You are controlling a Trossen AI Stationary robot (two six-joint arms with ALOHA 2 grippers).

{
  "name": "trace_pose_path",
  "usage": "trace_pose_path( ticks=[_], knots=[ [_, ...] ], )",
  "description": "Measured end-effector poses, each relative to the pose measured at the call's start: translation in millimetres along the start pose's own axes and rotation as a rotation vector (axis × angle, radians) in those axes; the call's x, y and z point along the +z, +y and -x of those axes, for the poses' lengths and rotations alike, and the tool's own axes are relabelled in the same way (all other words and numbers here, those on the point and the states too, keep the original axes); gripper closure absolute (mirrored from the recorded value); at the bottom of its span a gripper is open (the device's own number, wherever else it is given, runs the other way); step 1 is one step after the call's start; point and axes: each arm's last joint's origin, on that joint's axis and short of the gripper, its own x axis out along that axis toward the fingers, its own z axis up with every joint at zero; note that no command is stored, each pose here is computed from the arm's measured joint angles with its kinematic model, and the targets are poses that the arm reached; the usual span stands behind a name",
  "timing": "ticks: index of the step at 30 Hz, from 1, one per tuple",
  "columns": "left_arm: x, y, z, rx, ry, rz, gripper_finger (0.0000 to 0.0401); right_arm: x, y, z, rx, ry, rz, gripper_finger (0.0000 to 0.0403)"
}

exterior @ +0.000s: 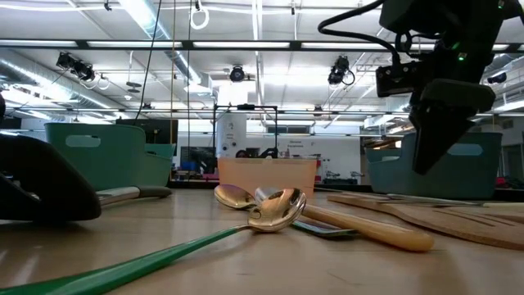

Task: Pick & Place Kitchen Items
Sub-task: Put the right silver knife into the orange bin

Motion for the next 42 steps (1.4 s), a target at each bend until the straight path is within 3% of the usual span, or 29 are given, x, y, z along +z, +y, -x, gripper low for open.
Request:
trace_pose_path(
  ticks=[18,42],
  knots=[
    [0.0,0.0,0.0,0.000,0.000,-0.001,0.0224,-13.6,-7.7,-29.3,0.081,-0.030,0.008,0.0243],
    [0.0,0.0,0.0,0.000,0.000,-0.001,0.0224,-13.3,-8.6,-31.1,0.097,-0.034,0.048,0.0243]
  ],
)
